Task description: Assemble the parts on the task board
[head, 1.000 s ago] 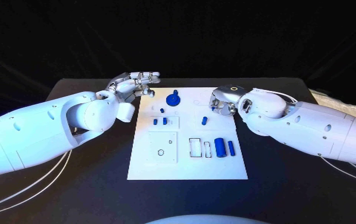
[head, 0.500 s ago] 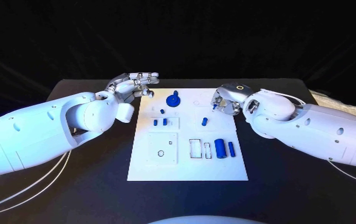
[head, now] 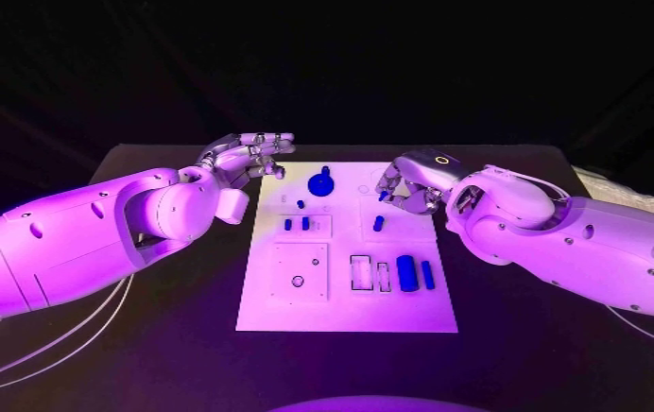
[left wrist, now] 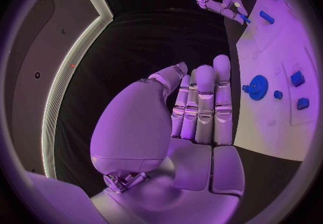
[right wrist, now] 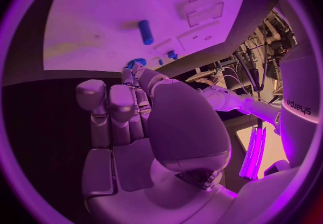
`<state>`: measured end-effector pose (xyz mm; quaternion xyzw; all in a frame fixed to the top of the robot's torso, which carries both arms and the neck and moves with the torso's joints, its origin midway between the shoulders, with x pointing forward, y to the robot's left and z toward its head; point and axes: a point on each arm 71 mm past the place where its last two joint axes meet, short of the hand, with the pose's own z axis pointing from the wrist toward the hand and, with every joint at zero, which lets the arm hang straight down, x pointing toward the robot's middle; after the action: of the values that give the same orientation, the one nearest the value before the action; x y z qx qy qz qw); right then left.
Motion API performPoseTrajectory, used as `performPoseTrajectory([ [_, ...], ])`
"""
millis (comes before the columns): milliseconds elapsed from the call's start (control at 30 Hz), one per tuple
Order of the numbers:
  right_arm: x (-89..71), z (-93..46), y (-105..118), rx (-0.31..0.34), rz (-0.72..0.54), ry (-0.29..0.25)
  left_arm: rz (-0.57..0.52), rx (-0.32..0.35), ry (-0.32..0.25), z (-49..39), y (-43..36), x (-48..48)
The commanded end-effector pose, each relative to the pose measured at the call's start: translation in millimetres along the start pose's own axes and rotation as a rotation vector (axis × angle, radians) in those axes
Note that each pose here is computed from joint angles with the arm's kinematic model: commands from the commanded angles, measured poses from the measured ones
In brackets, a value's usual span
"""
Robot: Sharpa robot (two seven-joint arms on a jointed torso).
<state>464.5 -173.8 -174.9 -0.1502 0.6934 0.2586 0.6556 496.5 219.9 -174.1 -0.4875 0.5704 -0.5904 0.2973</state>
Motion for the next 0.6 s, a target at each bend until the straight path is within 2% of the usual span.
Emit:
performPoseTrajectory([
  [33,2.3,1.0,23.0,-0.059,0.046,-0.005,-0.008,0.009,0.01,0.1,-0.3,1.8],
  [200,13.7,2.7,63.5,-0.169,0.053,0.021,-0.01,0.01,0.015,0.4,0.3,3.6],
  [300,22.7,4.5,79.9,-0.218,0.046,0.039,-0.01,0.01,0.016,0.4,0.5,4.2],
  [600,52.0,8.8,102.9,-0.27,0.064,0.112,-0.012,0.008,0.024,0.8,1.3,7.2],
])
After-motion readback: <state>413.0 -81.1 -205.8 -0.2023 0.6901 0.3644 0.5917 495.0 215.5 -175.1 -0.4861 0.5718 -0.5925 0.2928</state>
